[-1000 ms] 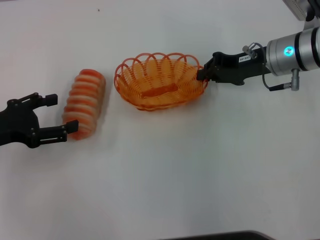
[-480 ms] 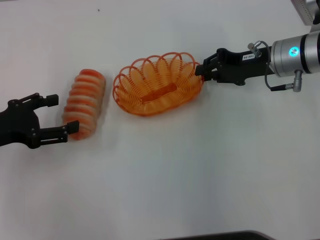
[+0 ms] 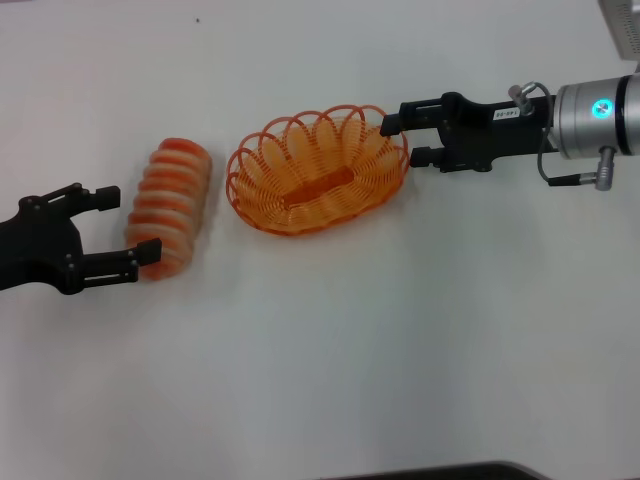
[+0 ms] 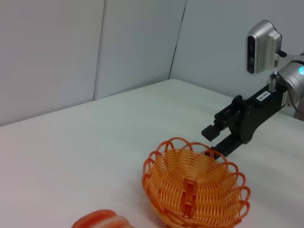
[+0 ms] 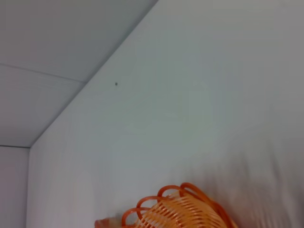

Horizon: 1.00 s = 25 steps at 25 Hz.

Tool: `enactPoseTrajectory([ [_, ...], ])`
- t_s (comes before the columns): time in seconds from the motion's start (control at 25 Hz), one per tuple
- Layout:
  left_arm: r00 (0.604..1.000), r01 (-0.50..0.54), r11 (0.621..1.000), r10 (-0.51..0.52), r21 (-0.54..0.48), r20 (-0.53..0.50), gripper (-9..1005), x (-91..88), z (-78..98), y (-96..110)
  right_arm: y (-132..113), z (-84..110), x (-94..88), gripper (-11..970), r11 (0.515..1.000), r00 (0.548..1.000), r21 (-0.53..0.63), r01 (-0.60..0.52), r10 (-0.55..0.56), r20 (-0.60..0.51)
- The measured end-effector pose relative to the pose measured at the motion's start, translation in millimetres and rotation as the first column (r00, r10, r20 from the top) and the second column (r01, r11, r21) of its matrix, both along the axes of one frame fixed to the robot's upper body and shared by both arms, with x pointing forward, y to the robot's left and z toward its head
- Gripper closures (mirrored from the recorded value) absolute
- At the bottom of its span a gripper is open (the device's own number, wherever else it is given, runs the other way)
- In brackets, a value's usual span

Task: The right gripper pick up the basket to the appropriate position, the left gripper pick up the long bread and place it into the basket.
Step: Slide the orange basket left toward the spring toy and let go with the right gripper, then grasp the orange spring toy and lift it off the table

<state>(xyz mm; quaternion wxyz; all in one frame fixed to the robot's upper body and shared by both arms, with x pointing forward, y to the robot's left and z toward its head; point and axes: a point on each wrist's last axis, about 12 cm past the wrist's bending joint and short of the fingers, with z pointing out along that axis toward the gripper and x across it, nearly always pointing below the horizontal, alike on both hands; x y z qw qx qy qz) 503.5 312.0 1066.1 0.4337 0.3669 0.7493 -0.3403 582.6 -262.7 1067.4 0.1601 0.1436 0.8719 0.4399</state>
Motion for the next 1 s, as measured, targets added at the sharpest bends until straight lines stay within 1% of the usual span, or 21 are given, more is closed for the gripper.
enactPoseTrajectory([
  [0.12, 1.000, 0.004, 1.000, -0.004, -0.003, 0.001, 82, 0.8, 0.5, -1, -13, 4.5, -0.3, 317, 1.000, 0.999, -0.002, 0.022, -0.022, 0.031],
  [0.2, 1.000, 0.005, 1.000, -0.005, -0.005, 0.001, 82, 0.9, 0.5, -2, -33, 13.3, 0.8, 220, 0.998, 0.994, -0.032, 0.051, -0.048, 0.095],
  [0.28, 1.000, 0.006, 1.000, -0.006, -0.007, 0.000, 83, 0.8, 0.3, -3, -54, 24.2, -0.6, 129, 0.996, 0.978, -0.049, 0.080, -0.069, 0.198],
  [0.32, 1.000, 0.006, 1.000, -0.006, -0.009, 0.000, 83, 0.8, 0.2, -4, -65, 31.2, -1.8, 87, 0.994, 0.960, -0.056, 0.096, -0.078, 0.269],
  [0.36, 1.000, 0.006, 1.000, -0.006, -0.011, 0.001, 83, 0.8, 0.2, -4, -71, 35.4, -3.2, 45, 0.994, 0.944, -0.055, 0.097, -0.074, 0.320],
  [0.4, 1.000, 0.004, 1.000, -0.004, -0.013, 0.001, 83, 0.7, 0.2, -4, -77, 41.5, -5.4, 45, 0.995, 0.913, -0.061, 0.082, -0.050, 0.406],
  [0.48, 1.000, 0.002, 1.000, -0.002, -0.018, 0.000, 83, 0.4, -0.4, -5, -81, 48.2, -10.2, 46, 0.995, 0.846, -0.096, 0.022, 0.032, 0.533],
  [0.56, 1.000, 0.000, 1.000, 0.000, -0.022, -0.003, 83, 0.1, -0.8, -5, -80, 50.5, -13.3, 47, 0.984, 0.775, -0.171, -0.049, 0.145, 0.616],
  [0.64, 1.000, -0.002, 1.000, 0.002, -0.027, -0.007, 84, -0.1, -1.1, -6, -75, 48.2, -14.1, 48, 0.960, 0.737, -0.253, -0.120, 0.257, 0.625],
  [0.68, 1.000, -0.003, 1.000, 0.002, -0.028, -0.008, 84, -0.1, -1.2, -6, -70, 45.1, -14.8, 48, 0.936, 0.714, -0.308, -0.169, 0.332, 0.617],
  [0.72, 1.000, -0.003, 1.000, 0.003, -0.030, -0.009, 84, -0.2, -1.3, -7, -67, 43.1, -15.2, 49, 0.919, 0.696, -0.343, -0.195, 0.376, 0.612],
  [0.76, 1.000, -0.003, 0.999, 0.003, -0.032, -0.010, 84, -0.2, -1.5, -7, -61, 38.1, -17.4, 49, 0.882, 0.659, -0.402, -0.247, 0.457, 0.598],
  [0.88, 1.000, -0.005, 0.999, 0.005, -0.036, -0.010, 84, -0.1, -1.7, -8, -50, 27.2, -23.7, 52, 0.807, 0.577, -0.499, -0.317, 0.581, 0.574],
  [0.92, 1.000, -0.007, 0.999, 0.006, -0.037, -0.009, 84, 0.0, -1.8, -9, -45, 18.4, -31.3, 53, 0.766, 0.533, -0.537, -0.355, 0.637, 0.556],
  [0.96, 1.000, -0.008, 0.999, 0.008, -0.036, -0.009, 85, 0.1, -2.0, -9, -44, 14.1, -35.5, 54, 0.746, 0.516, -0.553, -0.372, 0.661, 0.545],
  [1.0, 1.000, -0.010, 0.999, 0.009, -0.036, -0.009, 85, 0.2, -2.1, -9, -44, 14.1, -35.5, 55, 0.746, 0.516, -0.553, -0.372, 0.661, 0.545],
])
